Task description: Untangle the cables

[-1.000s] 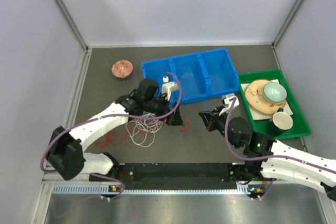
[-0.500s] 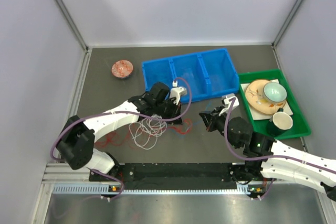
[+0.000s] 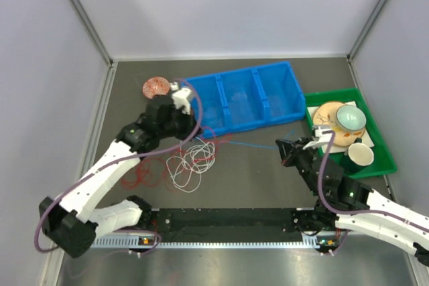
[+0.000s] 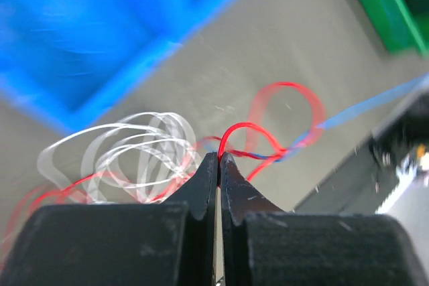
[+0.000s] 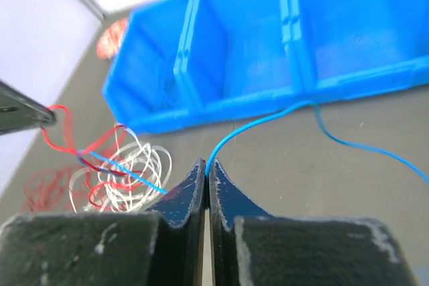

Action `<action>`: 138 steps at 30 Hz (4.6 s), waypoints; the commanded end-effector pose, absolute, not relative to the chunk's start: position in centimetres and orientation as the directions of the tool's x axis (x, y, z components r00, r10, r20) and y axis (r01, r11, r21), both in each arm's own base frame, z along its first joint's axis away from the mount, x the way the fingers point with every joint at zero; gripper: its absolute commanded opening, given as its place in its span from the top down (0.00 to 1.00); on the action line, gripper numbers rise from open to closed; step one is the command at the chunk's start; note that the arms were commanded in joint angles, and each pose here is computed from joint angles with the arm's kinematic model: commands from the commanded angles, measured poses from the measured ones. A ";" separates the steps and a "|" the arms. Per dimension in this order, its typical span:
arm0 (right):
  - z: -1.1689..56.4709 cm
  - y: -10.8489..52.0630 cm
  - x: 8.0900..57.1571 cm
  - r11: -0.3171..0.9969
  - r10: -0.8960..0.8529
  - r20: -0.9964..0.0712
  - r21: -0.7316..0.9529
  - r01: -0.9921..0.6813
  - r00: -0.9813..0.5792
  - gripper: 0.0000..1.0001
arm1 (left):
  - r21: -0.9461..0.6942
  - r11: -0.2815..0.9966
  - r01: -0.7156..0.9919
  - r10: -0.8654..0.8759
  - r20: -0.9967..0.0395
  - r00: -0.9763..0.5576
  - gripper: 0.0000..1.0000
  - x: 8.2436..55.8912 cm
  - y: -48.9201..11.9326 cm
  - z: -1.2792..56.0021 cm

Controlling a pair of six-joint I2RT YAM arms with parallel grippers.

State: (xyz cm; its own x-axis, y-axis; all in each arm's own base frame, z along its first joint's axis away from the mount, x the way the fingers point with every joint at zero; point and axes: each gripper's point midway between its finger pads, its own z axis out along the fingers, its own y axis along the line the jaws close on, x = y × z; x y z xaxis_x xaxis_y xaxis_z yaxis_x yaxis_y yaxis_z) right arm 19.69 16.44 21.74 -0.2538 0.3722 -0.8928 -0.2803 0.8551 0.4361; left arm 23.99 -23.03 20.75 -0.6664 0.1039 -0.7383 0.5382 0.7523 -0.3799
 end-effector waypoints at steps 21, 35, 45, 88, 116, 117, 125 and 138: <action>44.2 16.0 19.5 0.799 0.457 -0.882 0.351 -0.488 0.115 1.00 | -0.358 0.934 0.008 -0.162 -0.442 -0.882 1.00 23.5 -13.4 10.9; 39.8 12.8 19.8 0.877 0.373 -0.925 0.325 -0.355 0.077 1.00 | -0.477 0.862 0.172 -0.063 -0.437 -0.897 1.00 23.0 -15.8 12.8; 37.7 24.2 23.1 0.821 0.250 -0.966 0.250 -0.513 -0.070 1.00 | -0.539 0.825 0.169 -0.100 -0.433 -0.896 0.04 21.4 -16.4 14.9; 31.9 42.0 38.1 0.691 0.171 -0.964 0.264 -0.673 -0.202 1.00 | -0.442 0.889 -0.118 -0.441 -0.758 -0.480 0.01 25.8 -8.2 25.9; 22.5 43.7 42.1 0.606 0.243 -0.788 0.579 -0.545 -0.566 0.42 | -0.460 0.882 -0.101 -0.443 -0.735 -0.513 0.01 25.3 -8.9 25.3; 23.3 43.4 41.6 0.607 0.238 -0.800 0.565 -0.559 -0.551 0.40 | -0.463 0.881 -0.099 -0.444 -0.736 -0.511 0.01 25.3 -8.9 25.4; 25.4 39.2 41.0 0.720 0.214 -0.868 0.450 -0.529 -0.447 0.24 | -0.475 0.876 -0.087 -0.448 -0.731 -0.516 0.01 25.4 -9.3 25.4; 20.7 29.6 46.4 0.871 0.241 -0.837 0.410 -0.272 -0.491 0.31 | -0.479 0.875 -0.075 -0.442 -0.723 -0.532 0.01 25.6 -9.7 25.1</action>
